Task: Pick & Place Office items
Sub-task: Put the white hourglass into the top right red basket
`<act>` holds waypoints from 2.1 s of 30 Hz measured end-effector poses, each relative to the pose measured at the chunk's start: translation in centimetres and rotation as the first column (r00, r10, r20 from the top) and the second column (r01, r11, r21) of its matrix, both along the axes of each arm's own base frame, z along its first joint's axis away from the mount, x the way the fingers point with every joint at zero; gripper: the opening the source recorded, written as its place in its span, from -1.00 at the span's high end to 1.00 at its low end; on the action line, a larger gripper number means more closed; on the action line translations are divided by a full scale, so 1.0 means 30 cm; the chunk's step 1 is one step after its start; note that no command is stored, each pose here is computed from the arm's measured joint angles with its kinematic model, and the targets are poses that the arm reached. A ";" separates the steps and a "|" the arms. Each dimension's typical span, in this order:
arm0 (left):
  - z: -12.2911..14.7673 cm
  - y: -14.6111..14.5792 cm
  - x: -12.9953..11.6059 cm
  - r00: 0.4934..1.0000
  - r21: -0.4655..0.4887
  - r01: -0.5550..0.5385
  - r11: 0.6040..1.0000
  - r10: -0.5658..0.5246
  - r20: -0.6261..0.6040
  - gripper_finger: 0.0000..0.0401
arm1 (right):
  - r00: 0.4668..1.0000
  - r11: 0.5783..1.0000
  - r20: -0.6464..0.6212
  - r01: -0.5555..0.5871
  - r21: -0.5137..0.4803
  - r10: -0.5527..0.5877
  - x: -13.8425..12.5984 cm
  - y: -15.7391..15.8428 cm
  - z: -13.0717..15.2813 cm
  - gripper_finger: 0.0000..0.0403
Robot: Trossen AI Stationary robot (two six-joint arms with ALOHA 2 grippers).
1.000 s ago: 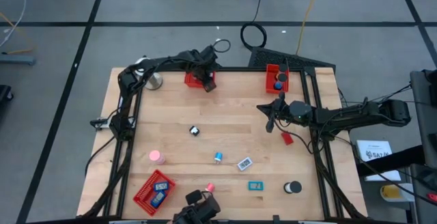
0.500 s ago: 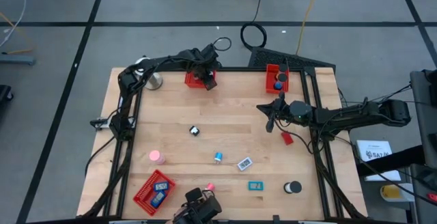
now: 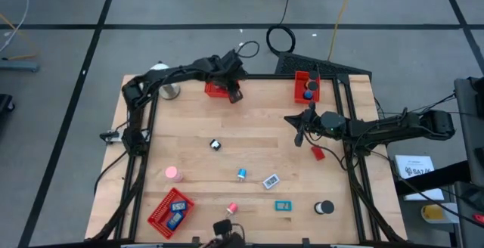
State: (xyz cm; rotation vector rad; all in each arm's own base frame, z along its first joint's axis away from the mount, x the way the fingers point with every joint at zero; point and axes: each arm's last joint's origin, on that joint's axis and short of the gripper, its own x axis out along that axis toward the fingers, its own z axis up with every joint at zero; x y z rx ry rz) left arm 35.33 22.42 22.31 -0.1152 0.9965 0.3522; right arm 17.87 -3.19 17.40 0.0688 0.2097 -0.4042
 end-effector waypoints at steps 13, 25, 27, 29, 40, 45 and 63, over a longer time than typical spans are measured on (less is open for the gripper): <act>0.068 -0.203 -0.282 0.869 0.080 -0.097 0.992 0.045 0.493 0.84 | 0.997 0.999 0.080 0.019 0.025 -0.021 0.003 -0.009 0.021 1.00; -0.035 -0.394 -0.347 0.682 0.197 0.044 0.979 -0.174 0.711 0.98 | 0.983 0.994 0.177 -0.066 0.089 0.049 0.017 0.005 0.043 1.00; -0.069 -0.426 -0.362 0.648 0.212 0.065 0.975 -0.203 0.734 0.94 | 0.990 0.996 0.140 -0.033 0.089 0.020 0.020 0.007 0.040 1.00; -0.099 -0.453 -0.378 0.627 0.198 0.081 0.977 -0.204 0.752 0.90 | 0.996 0.996 0.093 -0.009 0.089 0.000 0.032 0.010 0.050 1.00; -0.133 -0.506 -0.391 0.610 0.179 0.128 0.975 -0.220 0.761 0.84 | 0.981 0.996 -0.191 0.058 0.071 -0.043 0.119 0.095 0.162 1.00; -0.131 -0.511 -0.389 0.605 0.182 0.132 0.974 -0.225 0.764 0.85 | 0.956 0.992 -0.283 0.097 0.077 -0.072 0.163 0.118 0.163 0.94; -0.130 -0.511 -0.389 0.604 0.183 0.132 0.974 -0.225 0.764 0.85 | 0.762 0.888 -0.625 0.159 0.433 0.169 0.233 0.318 0.092 0.16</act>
